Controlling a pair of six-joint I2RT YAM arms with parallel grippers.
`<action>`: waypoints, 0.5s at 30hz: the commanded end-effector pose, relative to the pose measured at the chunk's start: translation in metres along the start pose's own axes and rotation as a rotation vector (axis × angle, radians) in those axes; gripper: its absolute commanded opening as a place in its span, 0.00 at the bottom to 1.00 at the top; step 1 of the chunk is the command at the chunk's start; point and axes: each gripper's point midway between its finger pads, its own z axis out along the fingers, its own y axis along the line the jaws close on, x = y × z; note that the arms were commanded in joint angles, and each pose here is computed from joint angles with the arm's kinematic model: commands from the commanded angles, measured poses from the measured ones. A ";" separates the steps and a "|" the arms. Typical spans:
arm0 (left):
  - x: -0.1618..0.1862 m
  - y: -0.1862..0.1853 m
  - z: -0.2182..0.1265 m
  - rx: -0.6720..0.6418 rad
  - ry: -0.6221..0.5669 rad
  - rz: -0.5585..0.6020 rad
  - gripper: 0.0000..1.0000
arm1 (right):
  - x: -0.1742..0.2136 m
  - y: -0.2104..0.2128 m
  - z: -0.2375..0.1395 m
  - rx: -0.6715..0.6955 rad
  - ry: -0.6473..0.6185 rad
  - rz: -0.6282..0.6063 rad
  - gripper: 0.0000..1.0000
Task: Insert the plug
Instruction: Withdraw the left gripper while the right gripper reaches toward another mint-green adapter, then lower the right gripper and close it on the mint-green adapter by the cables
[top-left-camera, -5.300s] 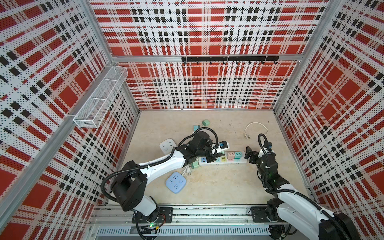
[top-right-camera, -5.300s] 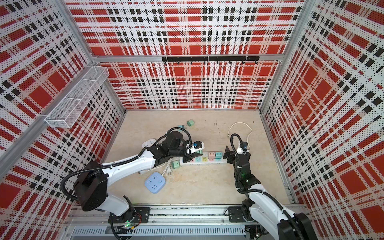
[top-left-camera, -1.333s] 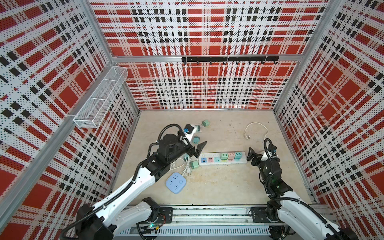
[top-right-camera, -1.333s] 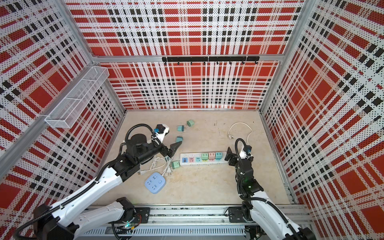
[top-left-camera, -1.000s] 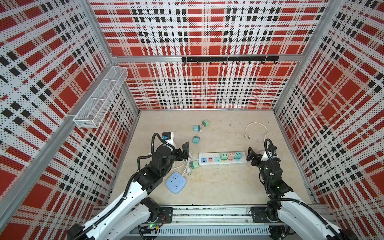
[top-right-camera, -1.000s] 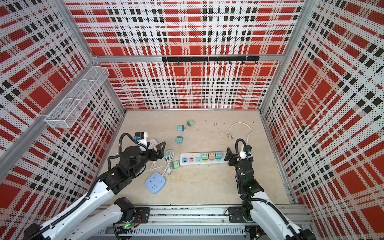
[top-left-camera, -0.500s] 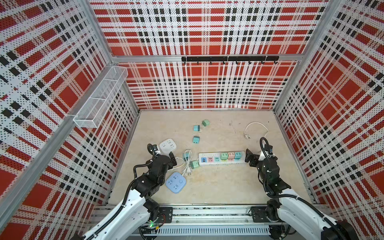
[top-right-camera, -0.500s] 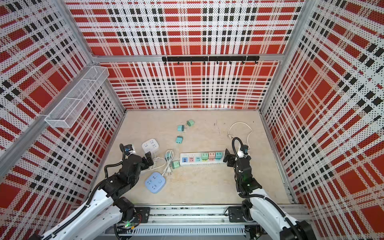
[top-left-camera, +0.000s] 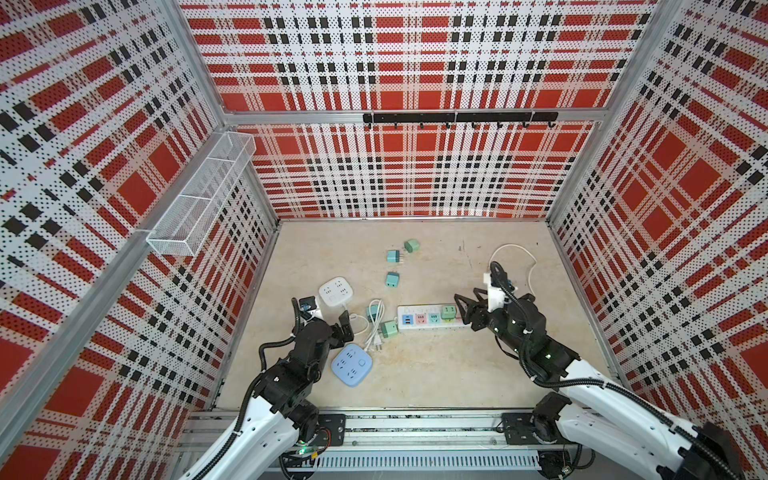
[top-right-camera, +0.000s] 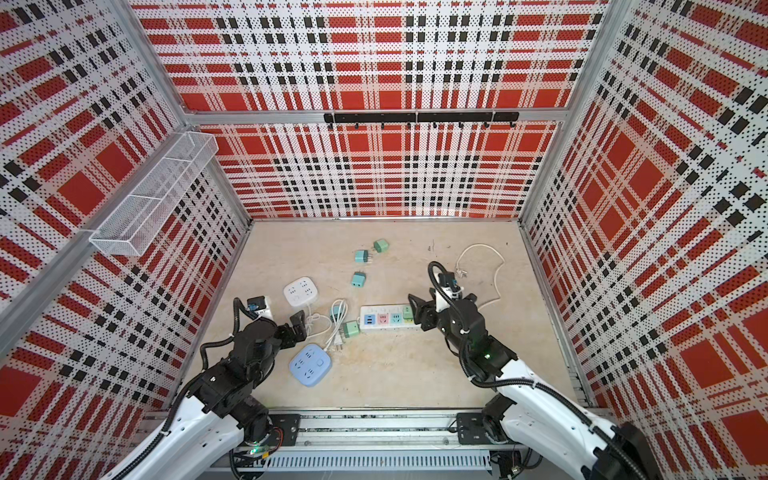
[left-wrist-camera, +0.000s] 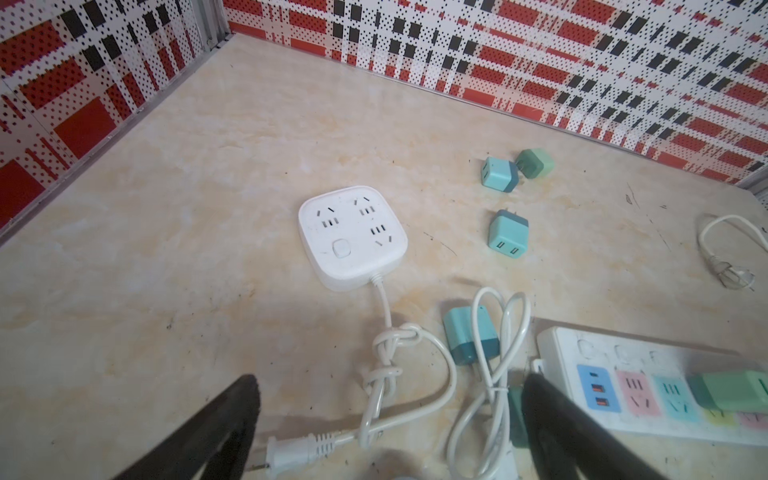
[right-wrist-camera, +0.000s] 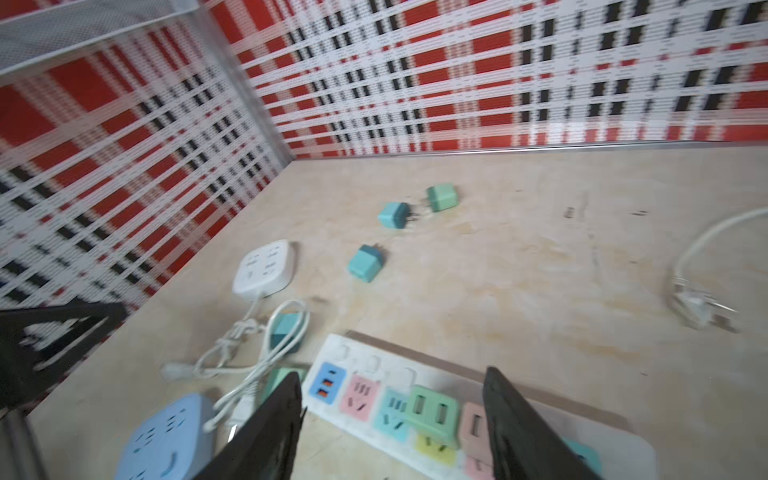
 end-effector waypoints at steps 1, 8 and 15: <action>0.006 0.005 -0.002 0.000 0.004 -0.007 1.00 | 0.027 0.026 0.031 -0.024 0.136 -0.008 0.59; 0.003 0.010 -0.016 0.036 -0.056 -0.054 0.98 | 0.074 0.076 0.106 -0.002 0.362 -0.073 0.34; 0.003 0.011 -0.018 0.044 -0.067 -0.063 0.97 | 0.104 0.071 0.138 0.075 0.472 -0.094 0.26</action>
